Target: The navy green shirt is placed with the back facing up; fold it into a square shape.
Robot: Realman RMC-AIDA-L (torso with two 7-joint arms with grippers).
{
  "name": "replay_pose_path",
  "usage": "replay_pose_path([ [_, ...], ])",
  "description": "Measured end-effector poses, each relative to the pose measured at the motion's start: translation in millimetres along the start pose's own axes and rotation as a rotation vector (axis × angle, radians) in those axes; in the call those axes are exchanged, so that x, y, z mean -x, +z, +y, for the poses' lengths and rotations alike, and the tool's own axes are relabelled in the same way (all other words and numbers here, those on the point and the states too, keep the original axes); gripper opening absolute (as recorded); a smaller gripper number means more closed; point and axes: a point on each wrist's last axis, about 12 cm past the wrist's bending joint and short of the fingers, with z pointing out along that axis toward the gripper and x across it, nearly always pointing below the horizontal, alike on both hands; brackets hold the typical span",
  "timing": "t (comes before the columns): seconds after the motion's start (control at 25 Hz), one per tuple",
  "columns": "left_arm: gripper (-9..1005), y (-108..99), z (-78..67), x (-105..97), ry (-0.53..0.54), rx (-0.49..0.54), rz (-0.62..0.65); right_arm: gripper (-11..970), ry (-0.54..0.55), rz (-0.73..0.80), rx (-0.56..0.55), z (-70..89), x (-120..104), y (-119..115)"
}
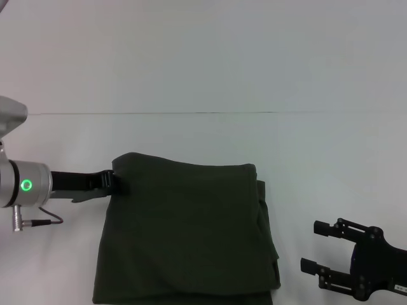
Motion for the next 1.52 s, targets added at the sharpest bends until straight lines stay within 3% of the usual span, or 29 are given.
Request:
replay_pose_path([
  [0.36, 131, -2, -1.6, -12, 0.029, -0.063, -0.033, 759, 0.0, -0.002, 0.0, -0.8, 1, 1],
  [0.6, 322, -17, 1.8, -14, 0.071, -0.104, -0.099, 759, 0.001, -0.004, 0.002, -0.8, 1, 2],
  [0.8, 444, -61, 1.8, -19, 0.32, -0.246, -0.182, 760, -0.017, -0.027, 0.007, -4.0, 7, 10],
  [1.0, 566, -93, 0.6, -51, 0.635, -0.354, -0.271, 760, -0.053, -0.051, 0.048, -6.8, 17, 20],
  [1.12, 801, -101, 3.1, -79, 0.803, -0.396, -0.318, 760, -0.082, -0.061, 0.074, -2.2, 15, 25],
  [1.16, 825, -103, 4.9, -92, 0.87, -0.403, -0.34, 760, -0.089, -0.063, 0.078, -0.2, 14, 26],
  [1.28, 898, -101, 8.4, -117, 0.918, -0.396, -0.37, 760, -0.095, -0.069, 0.093, 7.8, 7, 29],
  [1.36, 947, -98, 11.0, -128, 0.892, -0.401, -0.333, 760, -0.08, -0.06, 0.097, 13.7, 1, 30],
  [1.52, 942, -91, 16.6, -148, 0.857, -0.406, -0.245, 760, -0.085, -0.053, 0.086, 25.8, -12, 27],
])
